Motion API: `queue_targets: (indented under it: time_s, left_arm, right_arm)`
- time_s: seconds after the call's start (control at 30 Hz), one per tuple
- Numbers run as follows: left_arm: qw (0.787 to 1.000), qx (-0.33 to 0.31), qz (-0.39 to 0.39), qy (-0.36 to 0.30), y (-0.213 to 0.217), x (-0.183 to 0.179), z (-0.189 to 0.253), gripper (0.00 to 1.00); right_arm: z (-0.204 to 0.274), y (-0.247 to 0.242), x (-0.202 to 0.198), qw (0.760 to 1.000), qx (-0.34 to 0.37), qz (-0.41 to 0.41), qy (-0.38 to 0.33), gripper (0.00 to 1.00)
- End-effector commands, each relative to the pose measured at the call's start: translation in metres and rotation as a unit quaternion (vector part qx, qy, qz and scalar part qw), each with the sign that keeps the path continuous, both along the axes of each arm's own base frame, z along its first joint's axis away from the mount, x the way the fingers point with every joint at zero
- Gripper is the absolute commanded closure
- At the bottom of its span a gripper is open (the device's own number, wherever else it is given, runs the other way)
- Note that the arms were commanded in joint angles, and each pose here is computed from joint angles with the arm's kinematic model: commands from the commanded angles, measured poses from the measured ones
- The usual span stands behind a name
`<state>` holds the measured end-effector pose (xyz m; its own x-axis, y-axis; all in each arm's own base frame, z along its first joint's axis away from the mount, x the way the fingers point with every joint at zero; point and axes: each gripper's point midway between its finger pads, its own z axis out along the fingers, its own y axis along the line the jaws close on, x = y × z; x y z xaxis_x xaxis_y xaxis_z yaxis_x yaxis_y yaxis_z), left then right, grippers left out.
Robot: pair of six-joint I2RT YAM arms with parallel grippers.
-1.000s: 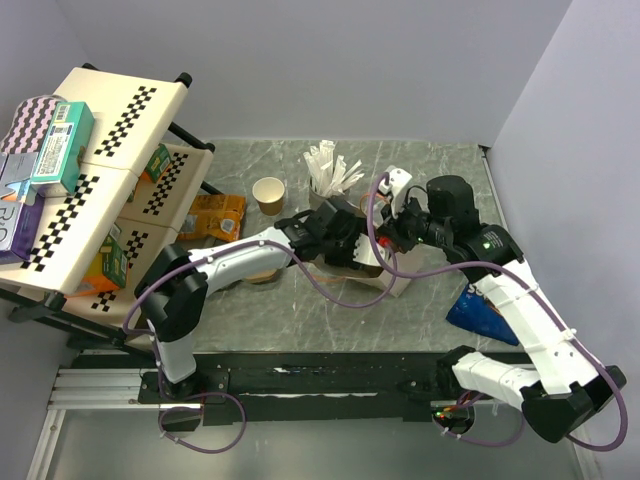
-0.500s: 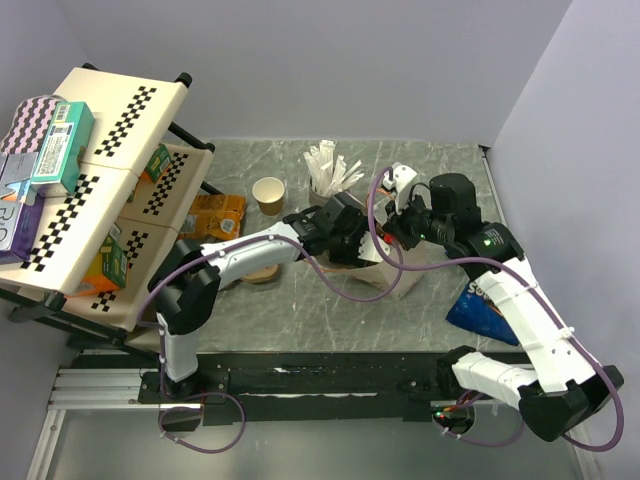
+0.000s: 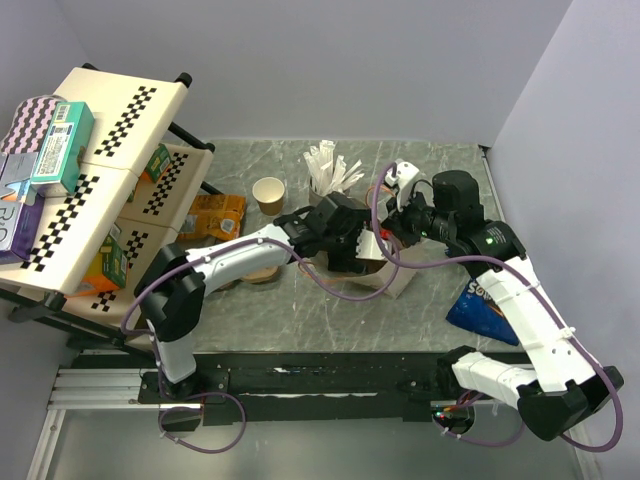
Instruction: Pack the takeout coffee
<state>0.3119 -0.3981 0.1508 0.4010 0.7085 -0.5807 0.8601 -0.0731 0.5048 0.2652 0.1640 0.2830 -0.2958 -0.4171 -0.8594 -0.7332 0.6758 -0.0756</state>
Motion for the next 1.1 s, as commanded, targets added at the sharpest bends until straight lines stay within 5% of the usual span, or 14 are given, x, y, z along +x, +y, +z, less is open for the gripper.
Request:
queue_targets:
  time_s: [0.0,0.63,1.07]
  left_arm:
    - [0.999,-0.047,-0.002,0.016,0.003,-0.013,0.036,0.01]
    - [0.996,-0.06,-0.014,0.057,0.018,-0.045,0.052,0.0]
    - [0.977,-0.193,-0.019,0.09,0.014,-0.071,0.126,0.01]
  right_arm:
    - [0.005,-0.002,-0.002,1.0,-0.002,0.001,0.002,1.0]
    - [-0.003,-0.006,-0.005,1.0,-0.022,0.017,-0.004,1.0]
    - [-0.007,-0.008,-0.002,0.999,-0.035,0.019,-0.014,1.0]
